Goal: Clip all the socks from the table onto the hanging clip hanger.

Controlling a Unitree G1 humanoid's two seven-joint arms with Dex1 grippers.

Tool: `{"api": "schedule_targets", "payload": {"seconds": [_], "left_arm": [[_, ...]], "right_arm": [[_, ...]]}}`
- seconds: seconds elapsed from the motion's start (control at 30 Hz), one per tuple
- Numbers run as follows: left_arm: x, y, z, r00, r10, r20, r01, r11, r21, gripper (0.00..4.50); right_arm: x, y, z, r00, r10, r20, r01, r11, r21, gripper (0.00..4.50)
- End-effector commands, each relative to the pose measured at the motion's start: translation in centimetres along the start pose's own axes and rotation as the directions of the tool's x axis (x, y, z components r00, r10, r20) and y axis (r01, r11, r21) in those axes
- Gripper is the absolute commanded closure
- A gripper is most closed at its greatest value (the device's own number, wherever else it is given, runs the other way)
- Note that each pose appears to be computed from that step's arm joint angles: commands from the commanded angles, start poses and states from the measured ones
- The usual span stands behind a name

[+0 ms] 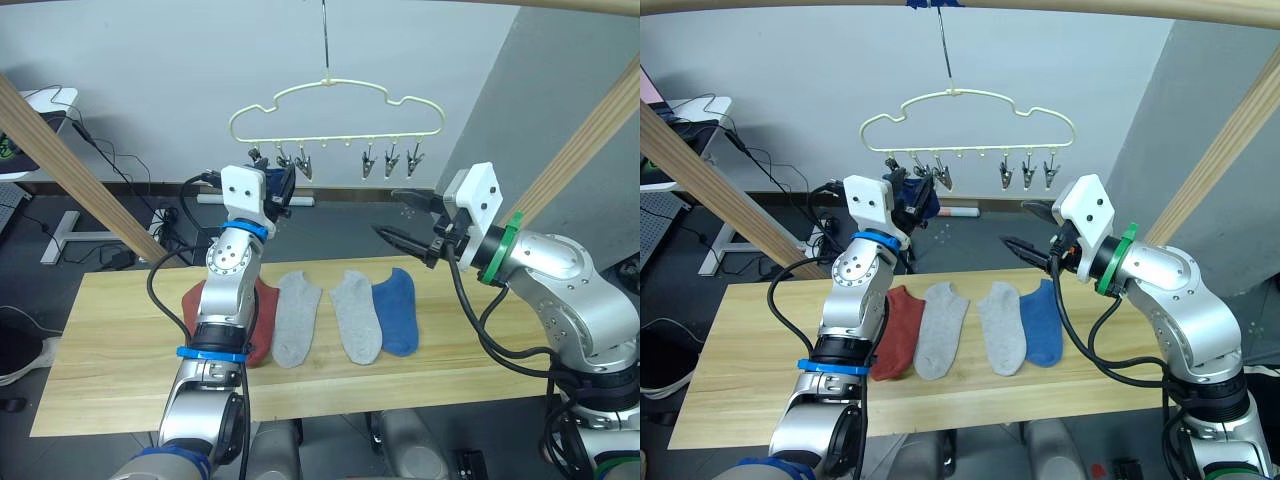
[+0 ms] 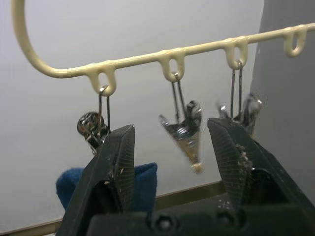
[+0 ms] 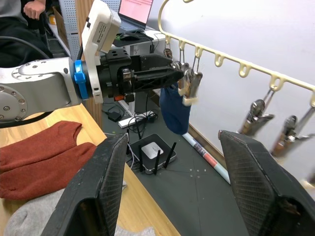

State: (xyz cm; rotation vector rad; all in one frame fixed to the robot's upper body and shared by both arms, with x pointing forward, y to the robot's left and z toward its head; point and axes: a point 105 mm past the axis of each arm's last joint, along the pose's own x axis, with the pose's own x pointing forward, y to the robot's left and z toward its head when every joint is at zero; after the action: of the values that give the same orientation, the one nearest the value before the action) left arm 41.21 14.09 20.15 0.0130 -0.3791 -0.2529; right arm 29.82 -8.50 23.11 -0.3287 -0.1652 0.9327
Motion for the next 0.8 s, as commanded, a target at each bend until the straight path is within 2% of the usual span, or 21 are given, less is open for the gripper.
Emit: {"api": "schedule_targets", "payload": {"seconds": [0.03,0.33,0.43,0.6,0.67,0.8], "left_arm": [[0.66,0.16,1.55,0.998,0.004,0.062,-0.005,1.0,0.013,1.94],[1.15,0.31,1.78,0.997,0.011,0.078,-0.012,1.0,0.01,1.94],[1.28,0.12,1.82,0.997,0.006,0.081,-0.006,1.0,0.005,2.45],[1.44,-0.12,1.85,0.997,-0.007,0.083,0.007,1.0,-0.001,3.88],[1.45,-0.13,1.84,0.997,-0.008,0.083,0.008,1.0,-0.002,4.21],[1.34,-0.09,1.83,0.997,-0.006,0.082,0.006,1.0,-0.004,4.26]], "right_arm": [[-0.48,-0.01,1.3,0.999,-0.007,0.045,0.009,0.999,-0.037,1.43],[-0.65,-0.05,1.12,0.999,-0.009,0.038,0.011,0.999,-0.033,1.43],[-0.69,-0.05,1.08,0.999,-0.01,0.037,0.011,0.999,-0.033,1.43],[-0.79,-0.08,1.09,0.999,-0.013,0.036,0.014,0.999,-0.032,1.43],[-0.81,-0.09,1.1,0.999,-0.013,0.037,0.014,0.999,-0.031,1.43],[-0.85,-0.09,1.1,0.999,-0.012,0.037,0.013,0.999,-0.029,1.43]]}}
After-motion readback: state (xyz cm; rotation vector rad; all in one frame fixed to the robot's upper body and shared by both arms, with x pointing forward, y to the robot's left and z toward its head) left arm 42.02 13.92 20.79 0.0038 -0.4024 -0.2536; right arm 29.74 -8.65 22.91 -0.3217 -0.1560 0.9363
